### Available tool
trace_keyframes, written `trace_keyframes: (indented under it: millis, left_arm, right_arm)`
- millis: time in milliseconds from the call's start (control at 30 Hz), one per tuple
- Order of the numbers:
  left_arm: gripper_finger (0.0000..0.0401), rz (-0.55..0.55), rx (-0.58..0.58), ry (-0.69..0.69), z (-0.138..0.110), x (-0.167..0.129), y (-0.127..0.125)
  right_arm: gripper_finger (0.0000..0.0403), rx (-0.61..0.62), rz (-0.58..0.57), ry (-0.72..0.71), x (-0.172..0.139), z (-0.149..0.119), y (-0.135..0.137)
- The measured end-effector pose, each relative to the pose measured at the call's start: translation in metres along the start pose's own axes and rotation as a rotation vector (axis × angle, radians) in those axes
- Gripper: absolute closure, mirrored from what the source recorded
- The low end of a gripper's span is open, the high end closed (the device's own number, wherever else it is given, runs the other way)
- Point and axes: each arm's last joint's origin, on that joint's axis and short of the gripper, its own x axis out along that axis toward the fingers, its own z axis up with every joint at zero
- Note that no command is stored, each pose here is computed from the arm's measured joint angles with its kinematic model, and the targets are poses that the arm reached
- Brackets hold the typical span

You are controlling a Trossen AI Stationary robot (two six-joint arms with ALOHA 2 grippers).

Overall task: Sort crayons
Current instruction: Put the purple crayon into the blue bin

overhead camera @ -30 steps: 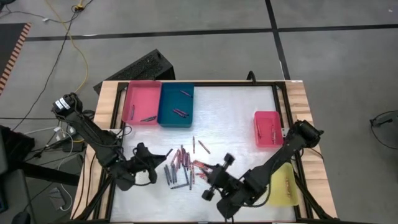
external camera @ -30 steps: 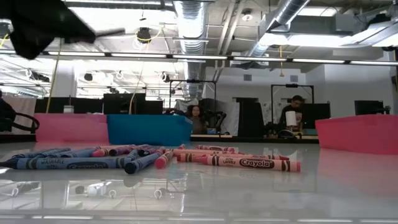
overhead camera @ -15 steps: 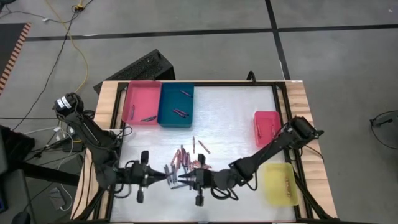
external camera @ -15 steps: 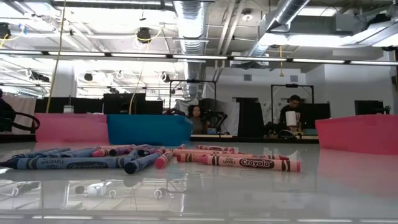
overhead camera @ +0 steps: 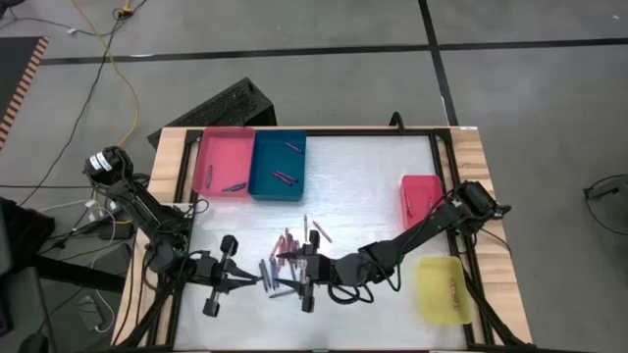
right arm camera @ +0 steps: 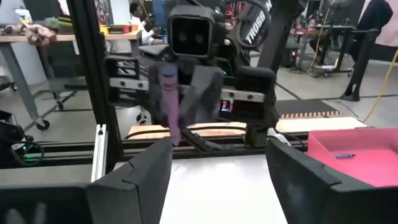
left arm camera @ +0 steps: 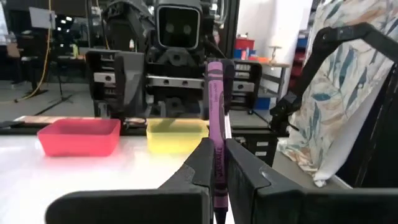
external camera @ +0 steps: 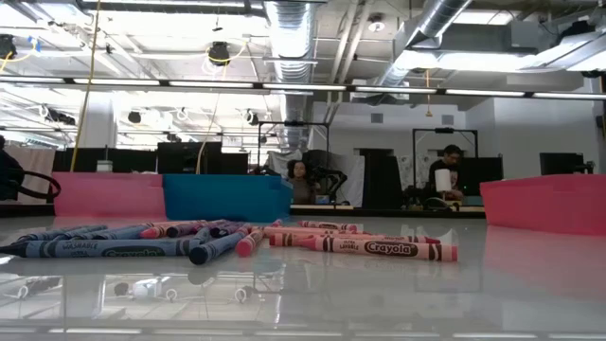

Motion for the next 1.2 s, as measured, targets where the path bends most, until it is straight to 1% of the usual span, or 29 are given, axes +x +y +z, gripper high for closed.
trace_keyframes:
  millis: [67,200,333,467,600,767,867,1033,1133,1200]
  left_arm:
    - [0.0393,-0.002,0.003,-0.01,-0.003,0.0,0.006]
    - [0.0393,0.03,0.003,-0.031,-0.005,0.004,0.017]
    - [0.0393,0.012,0.007,-0.039,-0.005,0.009,0.023]
    - [0.0393,0.026,0.008,-0.043,-0.005,0.012,0.027]
    - [0.0393,0.009,0.003,-0.046,-0.005,0.014,0.029]
    - [0.0393,0.026,0.006,-0.047,-0.005,0.016,0.032]
    - [0.0393,0.032,0.009,-0.048,-0.005,0.017,0.034]
    - [0.0393,0.031,0.013,-0.046,-0.005,0.017,0.035]
    - [0.0393,0.031,0.014,-0.044,-0.006,0.017,0.035]
    - [0.0393,0.031,0.014,-0.043,-0.006,0.017,0.035]
  right_arm:
    - [0.0138,0.0,0.007,-0.015,0.0,0.002,0.0]
    - [0.0138,0.001,0.04,-0.041,0.002,0.005,-0.002]
    - [0.0137,0.003,0.038,-0.046,0.004,0.005,-0.005]
    - [0.0137,0.009,0.027,-0.058,0.007,0.006,-0.01]
    - [0.0137,0.007,0.015,-0.057,0.009,0.006,-0.015]
    - [0.0139,0.02,0.044,-0.086,0.013,0.01,-0.02]
    - [0.0145,0.022,0.039,-0.093,0.015,0.01,-0.024]
    - [0.0174,0.021,0.029,-0.091,0.017,0.01,-0.028]
    - [0.0208,0.021,0.029,-0.091,0.016,0.01,-0.028]
    - [0.0238,0.021,0.03,-0.09,0.016,0.01,-0.027]
